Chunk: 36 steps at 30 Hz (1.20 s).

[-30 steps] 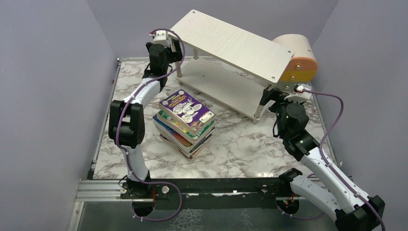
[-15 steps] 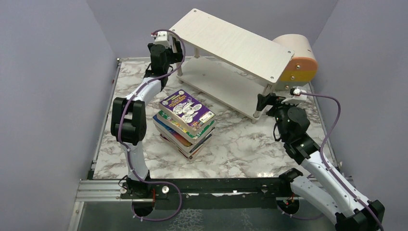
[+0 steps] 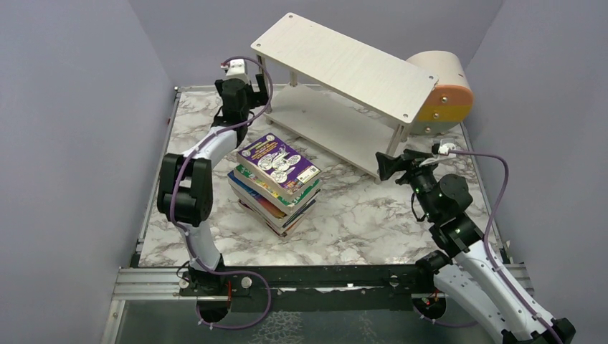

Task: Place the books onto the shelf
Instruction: Adjust the shelf at the center of the board, then adjust the book at the center of the board.

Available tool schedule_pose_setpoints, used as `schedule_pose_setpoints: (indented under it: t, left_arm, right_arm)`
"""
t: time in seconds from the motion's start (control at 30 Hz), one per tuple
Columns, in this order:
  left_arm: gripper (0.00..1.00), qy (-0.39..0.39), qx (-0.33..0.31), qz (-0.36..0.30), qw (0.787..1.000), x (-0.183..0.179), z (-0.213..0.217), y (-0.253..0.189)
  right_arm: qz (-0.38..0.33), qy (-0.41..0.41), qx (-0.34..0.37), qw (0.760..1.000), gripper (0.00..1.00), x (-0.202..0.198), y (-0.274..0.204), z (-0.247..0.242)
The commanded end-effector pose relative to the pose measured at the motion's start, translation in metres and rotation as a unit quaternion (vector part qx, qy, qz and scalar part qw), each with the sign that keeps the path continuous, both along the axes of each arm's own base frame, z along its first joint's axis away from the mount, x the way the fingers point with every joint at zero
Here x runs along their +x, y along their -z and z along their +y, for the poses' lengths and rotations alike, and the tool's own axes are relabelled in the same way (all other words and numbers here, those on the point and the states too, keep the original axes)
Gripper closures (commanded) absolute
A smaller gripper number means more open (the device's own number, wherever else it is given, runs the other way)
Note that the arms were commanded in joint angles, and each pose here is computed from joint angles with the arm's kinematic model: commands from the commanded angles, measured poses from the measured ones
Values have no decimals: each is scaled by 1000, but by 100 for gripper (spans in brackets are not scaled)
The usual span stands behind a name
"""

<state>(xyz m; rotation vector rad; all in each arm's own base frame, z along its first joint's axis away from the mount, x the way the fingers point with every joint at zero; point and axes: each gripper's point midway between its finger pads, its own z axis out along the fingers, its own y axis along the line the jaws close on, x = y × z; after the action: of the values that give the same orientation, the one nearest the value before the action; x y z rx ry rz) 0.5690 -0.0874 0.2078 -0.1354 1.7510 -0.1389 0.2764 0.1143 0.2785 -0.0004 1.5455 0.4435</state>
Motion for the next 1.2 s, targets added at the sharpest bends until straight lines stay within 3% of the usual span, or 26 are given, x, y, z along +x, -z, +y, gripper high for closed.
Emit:
schedule_pose_setpoints:
  t: [0.0, 0.23, 0.5, 0.97, 1.17]
  left_arm:
    - [5, -60, -9, -55, 997, -20, 27, -56]
    - [5, -98, -7, -95, 991, -59, 48, -101]
    - [7, -87, -43, -122, 988, -108, 50, -129]
    - [12, -46, -69, -111, 990, -192, 33, -145]
    - [12, -28, -67, -88, 993, -222, 26, -138]
  right_arm:
    - [-3, -79, -18, 997, 10, -12, 8, 24]
    - [0, -135, -28, 990, 12, -22, 20, 40]
    - [-4, -232, -50, 972, 14, -39, 31, 67]
    - [114, -339, -70, 931, 17, -45, 96, 116]
    - [163, -355, -120, 913, 17, -55, 137, 157]
